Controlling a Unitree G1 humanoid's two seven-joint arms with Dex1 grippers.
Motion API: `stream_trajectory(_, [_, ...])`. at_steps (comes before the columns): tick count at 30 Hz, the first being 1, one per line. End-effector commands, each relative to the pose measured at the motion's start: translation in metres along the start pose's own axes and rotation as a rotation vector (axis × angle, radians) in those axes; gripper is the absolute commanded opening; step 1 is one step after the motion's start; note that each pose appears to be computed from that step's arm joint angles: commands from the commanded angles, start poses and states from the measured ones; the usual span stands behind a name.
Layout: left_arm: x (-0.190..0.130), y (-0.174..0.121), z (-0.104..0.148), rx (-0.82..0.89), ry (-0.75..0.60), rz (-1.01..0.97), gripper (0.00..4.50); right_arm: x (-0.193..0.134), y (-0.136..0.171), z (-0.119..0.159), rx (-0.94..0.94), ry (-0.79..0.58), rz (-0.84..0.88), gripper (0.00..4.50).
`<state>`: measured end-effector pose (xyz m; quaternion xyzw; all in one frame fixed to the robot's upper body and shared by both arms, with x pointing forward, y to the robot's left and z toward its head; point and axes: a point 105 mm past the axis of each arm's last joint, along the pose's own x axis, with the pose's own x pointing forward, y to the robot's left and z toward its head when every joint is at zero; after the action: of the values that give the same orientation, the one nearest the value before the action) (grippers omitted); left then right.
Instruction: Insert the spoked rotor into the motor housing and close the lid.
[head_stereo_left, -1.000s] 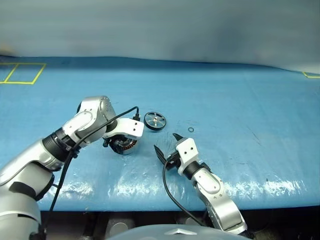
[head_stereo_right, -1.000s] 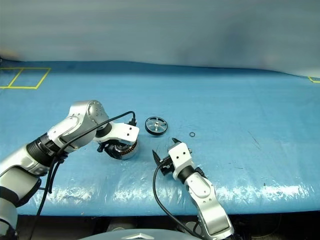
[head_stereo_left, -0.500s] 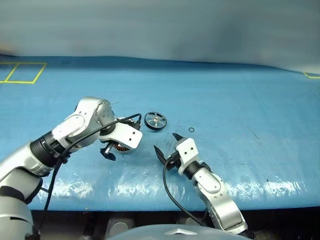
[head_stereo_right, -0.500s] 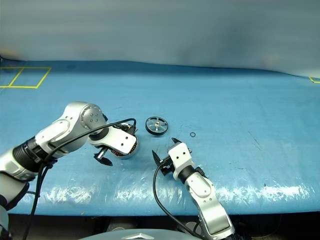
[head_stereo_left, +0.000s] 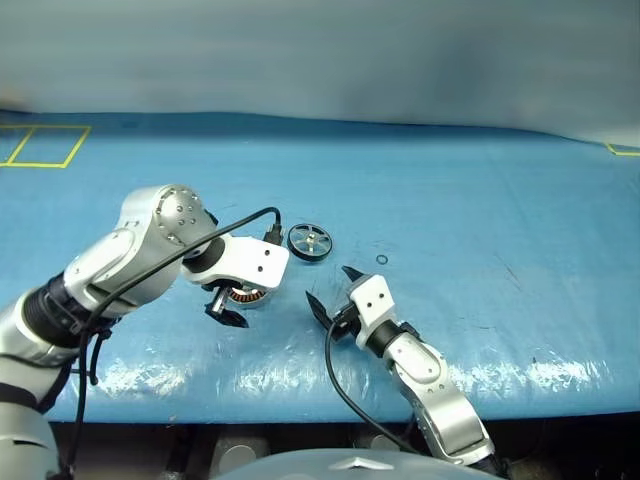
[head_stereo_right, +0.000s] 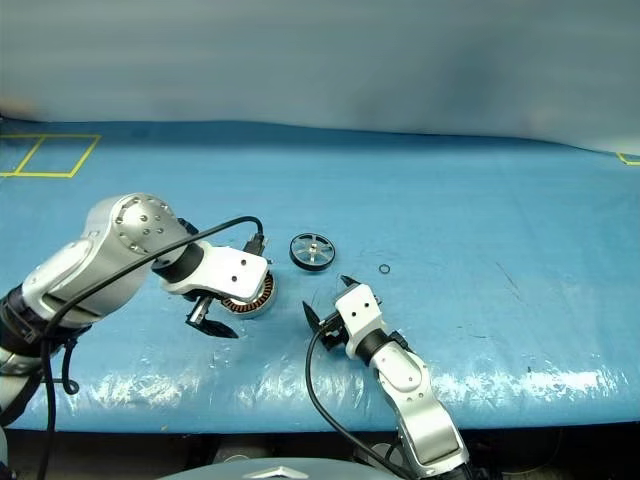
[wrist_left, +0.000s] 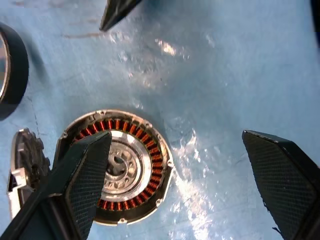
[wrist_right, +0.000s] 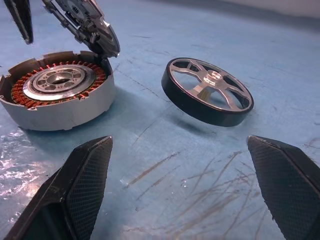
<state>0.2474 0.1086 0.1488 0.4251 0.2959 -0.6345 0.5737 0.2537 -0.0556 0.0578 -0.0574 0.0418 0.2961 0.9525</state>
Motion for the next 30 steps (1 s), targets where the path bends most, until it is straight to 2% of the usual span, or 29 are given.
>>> stream_trajectory(1, [-0.007, -0.008, 0.021, -0.140, -0.235, 0.073, 4.45, -0.008, -0.009, 0.016, 0.006, -0.049, -0.039, 4.50])
stream_trajectory(6, [0.005, -0.017, 0.036, -0.330, -0.552, 0.180, 4.45, -0.016, -0.034, 0.019, 0.071, -0.023, -0.181, 4.50])
stream_trajectory(10, [0.013, -0.009, 0.041, -0.431, -0.819, 0.468, 4.45, -0.016, -0.054, 0.014, 0.135, 0.075, -0.335, 4.50])
stream_trajectory(14, [0.022, -0.014, 0.037, -0.479, -0.945, 0.669, 4.45, -0.011, -0.061, 0.008, 0.143, 0.154, -0.380, 4.50])
stream_trajectory(20, [0.054, -0.031, 0.018, -0.592, -0.964, 0.740, 4.45, 0.005, -0.077, 0.000, 0.138, 0.205, -0.483, 4.50])
stream_trajectory(24, [0.068, -0.041, 0.008, -0.597, -0.939, 0.764, 4.45, 0.010, -0.086, -0.003, 0.145, 0.209, -0.530, 4.50])
stream_trajectory(30, [0.078, -0.036, -0.018, -0.705, -0.957, 0.892, 4.45, 0.021, -0.095, -0.015, 0.179, 0.227, -0.584, 4.50])
